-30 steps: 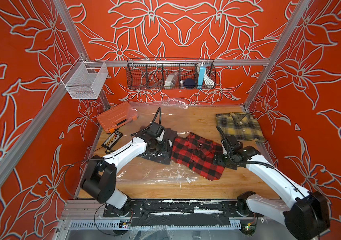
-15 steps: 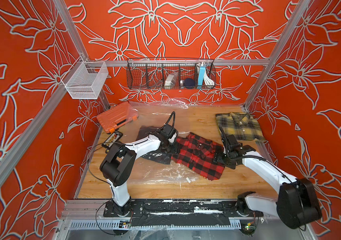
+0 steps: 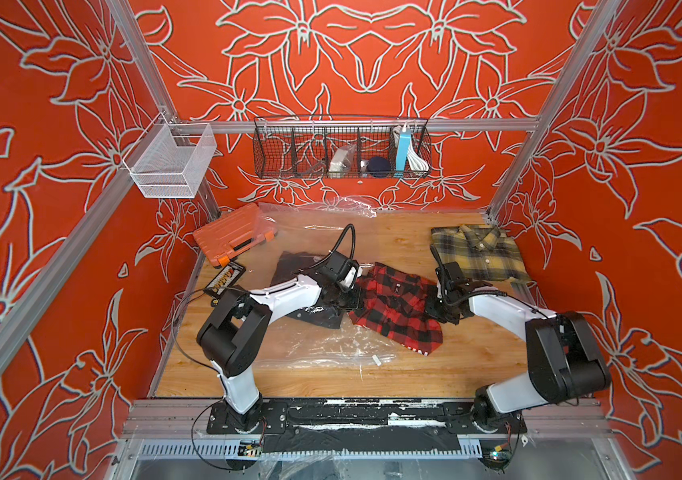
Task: Place the folded shirt into the vacuum bag
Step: Adjust the shirt at the center of the board.
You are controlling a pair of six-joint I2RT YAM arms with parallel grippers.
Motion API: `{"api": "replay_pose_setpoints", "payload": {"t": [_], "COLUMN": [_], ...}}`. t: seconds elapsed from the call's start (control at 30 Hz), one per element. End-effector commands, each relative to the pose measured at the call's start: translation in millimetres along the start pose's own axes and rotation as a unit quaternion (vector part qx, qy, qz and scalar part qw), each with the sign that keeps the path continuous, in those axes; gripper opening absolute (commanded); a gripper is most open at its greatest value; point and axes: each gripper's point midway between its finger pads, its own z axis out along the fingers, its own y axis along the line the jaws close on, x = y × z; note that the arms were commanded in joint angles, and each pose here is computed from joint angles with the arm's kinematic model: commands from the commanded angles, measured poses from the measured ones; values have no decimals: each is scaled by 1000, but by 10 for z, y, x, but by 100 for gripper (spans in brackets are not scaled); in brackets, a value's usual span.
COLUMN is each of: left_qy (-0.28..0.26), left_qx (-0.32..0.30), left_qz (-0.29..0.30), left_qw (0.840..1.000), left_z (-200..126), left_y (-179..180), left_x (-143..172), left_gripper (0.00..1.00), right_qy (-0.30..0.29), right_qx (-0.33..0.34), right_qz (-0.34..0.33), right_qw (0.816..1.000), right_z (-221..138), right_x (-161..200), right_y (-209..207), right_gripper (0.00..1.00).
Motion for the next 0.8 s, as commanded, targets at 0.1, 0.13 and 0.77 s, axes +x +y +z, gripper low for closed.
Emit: {"api": "replay_pose_setpoints", "payload": {"t": [0.1,0.13,0.77], "left_qy": [-11,-6,-32], "left_qx": [30,23,-148], "left_qz": [-18,-25,-15], "left_qw": [999,999,988], "left_z": [-263,-260,-531], "left_y": [-117,-59,497], "left_x": [234,312,146], "left_gripper": [7,7,68], "right_qy": [-19,-15,-6], "right_qx": [-85,-85,18], "right_qz": [-52,-55,-48], "right_qw": [995,995,999], "right_z": [-305,-313,-336], "right_x": [-298,-267,-33], "right_y": [510,499,-37], "right_gripper": [4,4,67]}}
